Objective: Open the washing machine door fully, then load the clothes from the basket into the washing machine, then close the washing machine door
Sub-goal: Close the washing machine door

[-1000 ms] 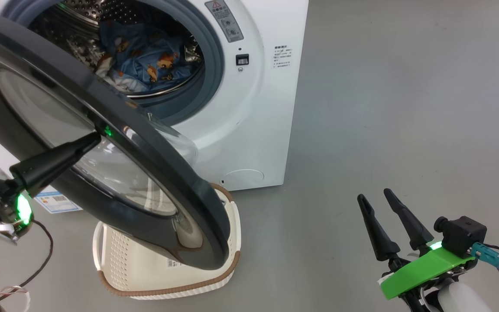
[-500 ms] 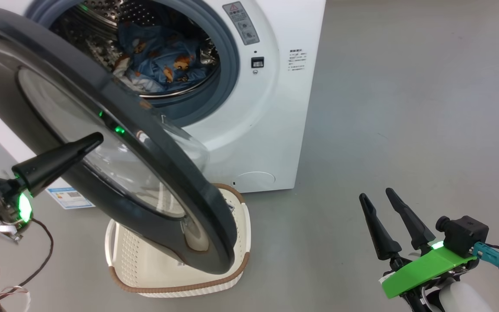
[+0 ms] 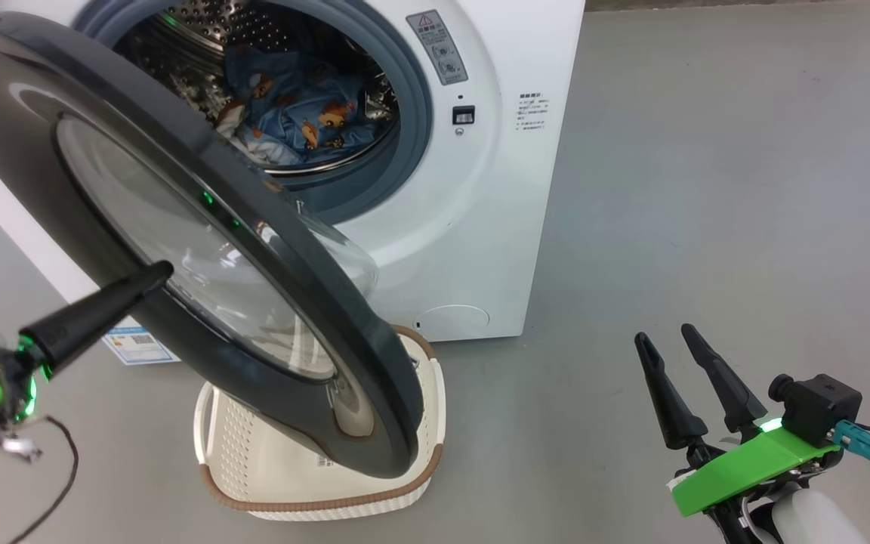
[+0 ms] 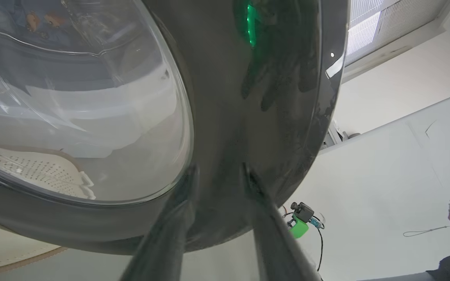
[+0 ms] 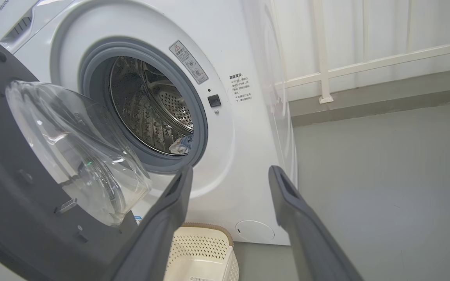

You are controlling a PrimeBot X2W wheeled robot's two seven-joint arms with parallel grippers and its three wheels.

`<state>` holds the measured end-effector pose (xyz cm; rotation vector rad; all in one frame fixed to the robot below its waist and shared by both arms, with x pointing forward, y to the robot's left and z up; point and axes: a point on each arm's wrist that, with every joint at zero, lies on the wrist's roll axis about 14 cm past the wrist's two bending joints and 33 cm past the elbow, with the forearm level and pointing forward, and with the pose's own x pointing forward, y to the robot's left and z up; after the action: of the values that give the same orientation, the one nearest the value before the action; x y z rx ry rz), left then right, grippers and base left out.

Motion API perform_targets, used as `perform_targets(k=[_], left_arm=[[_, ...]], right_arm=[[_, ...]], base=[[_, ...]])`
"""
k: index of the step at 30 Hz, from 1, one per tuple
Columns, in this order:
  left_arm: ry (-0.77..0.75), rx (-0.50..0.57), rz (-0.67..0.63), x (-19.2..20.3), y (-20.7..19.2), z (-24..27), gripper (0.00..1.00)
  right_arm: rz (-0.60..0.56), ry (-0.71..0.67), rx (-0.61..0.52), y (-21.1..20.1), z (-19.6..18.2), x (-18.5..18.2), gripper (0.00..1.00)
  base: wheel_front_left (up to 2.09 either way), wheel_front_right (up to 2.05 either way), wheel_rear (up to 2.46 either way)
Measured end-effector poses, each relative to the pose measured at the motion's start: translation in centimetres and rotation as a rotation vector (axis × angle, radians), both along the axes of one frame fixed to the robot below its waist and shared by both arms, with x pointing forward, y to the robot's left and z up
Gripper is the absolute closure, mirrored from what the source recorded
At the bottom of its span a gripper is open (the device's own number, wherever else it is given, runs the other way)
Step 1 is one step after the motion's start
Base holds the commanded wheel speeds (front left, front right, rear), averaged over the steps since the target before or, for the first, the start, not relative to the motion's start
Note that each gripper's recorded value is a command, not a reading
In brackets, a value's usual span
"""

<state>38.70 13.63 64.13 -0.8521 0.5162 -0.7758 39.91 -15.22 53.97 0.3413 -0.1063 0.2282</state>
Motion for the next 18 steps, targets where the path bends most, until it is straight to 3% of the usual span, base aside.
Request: perform_targets(k=[11, 18], left_arm=[[-0.118, 0.063, 0.198, 1.0, 1.1, -1.1, 0.0], [-0.234, 0.2, 0.296, 0.8, 0.4, -2.4, 0.0]], right_arm=[[-0.025, -0.005, 0.001, -0.9, 0.2, -0.3, 0.0], [-0.047, 0.0, 0.0, -1.7, 0.0, -0.5, 0.0]], base=[[0.0, 0.0, 0.0], [0.0, 0.0, 0.0]])
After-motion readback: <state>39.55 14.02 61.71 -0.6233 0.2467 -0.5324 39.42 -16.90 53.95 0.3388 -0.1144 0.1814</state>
